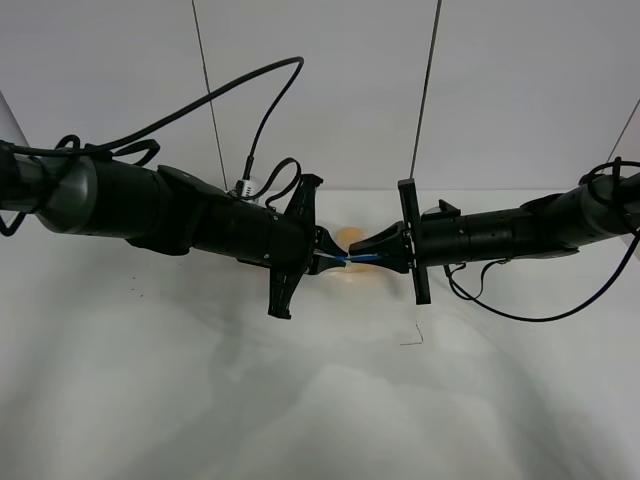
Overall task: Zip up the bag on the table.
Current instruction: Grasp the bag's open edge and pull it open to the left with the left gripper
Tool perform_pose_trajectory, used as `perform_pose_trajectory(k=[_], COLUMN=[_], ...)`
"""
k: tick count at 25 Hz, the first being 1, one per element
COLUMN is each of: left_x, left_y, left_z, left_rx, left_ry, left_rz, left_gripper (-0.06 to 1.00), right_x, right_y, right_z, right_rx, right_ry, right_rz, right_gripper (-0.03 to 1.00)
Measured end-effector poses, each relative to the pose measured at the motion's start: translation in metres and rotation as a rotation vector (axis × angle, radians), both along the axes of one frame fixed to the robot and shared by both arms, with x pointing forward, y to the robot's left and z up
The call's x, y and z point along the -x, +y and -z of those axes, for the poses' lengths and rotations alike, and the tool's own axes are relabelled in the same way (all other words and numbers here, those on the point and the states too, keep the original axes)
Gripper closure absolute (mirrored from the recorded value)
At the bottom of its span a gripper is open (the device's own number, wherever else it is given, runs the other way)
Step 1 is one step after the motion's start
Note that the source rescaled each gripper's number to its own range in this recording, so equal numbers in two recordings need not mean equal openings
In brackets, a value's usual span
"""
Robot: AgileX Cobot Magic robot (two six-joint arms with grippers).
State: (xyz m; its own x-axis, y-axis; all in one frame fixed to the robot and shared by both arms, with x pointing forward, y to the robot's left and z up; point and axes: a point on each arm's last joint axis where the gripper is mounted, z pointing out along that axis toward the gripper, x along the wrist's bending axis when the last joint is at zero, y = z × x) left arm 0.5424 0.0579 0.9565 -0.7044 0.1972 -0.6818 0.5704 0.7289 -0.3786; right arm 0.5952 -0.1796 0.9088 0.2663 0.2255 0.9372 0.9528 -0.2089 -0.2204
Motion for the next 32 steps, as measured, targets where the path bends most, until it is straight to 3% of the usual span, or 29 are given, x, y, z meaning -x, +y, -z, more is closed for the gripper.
perform_pose_trajectory(k=[6, 11, 15, 26, 32], left_x=[-0.003, -0.017, -0.034, -0.064, -0.064], left_y=[0.004, 0.027, 0.061, 0.183, 0.213], left_z=[0.0, -0.009, -0.014, -0.009, -0.008], left_rx=[0.001, -0.001, -0.044, -0.175, -0.213], left_ry=[0.0, -0.037, -0.093, -0.126, -0.155], left_rz=[-0.013, -0.051, -0.059, -0.092, -0.07], left_gripper=[0.94, 0.94, 0.94, 0.94, 0.94], right_x=[0.0, -0.002, -0.002, -0.001, -0.001], right_y=[0.0, 0.0, 0.0, 0.003, 0.003], right_z=[0.0, -0.001, -0.002, -0.002, -0.002], right_rx=[-0.003, -0.016, -0.02, -0.018, -0.017], right_ry=[0.0, 0.002, 0.001, 0.001, 0.001], right_rz=[0.004, 0.022, 0.028, 0.017, 0.015], right_gripper=[0.97, 0.97, 0.97, 0.97, 0.97])
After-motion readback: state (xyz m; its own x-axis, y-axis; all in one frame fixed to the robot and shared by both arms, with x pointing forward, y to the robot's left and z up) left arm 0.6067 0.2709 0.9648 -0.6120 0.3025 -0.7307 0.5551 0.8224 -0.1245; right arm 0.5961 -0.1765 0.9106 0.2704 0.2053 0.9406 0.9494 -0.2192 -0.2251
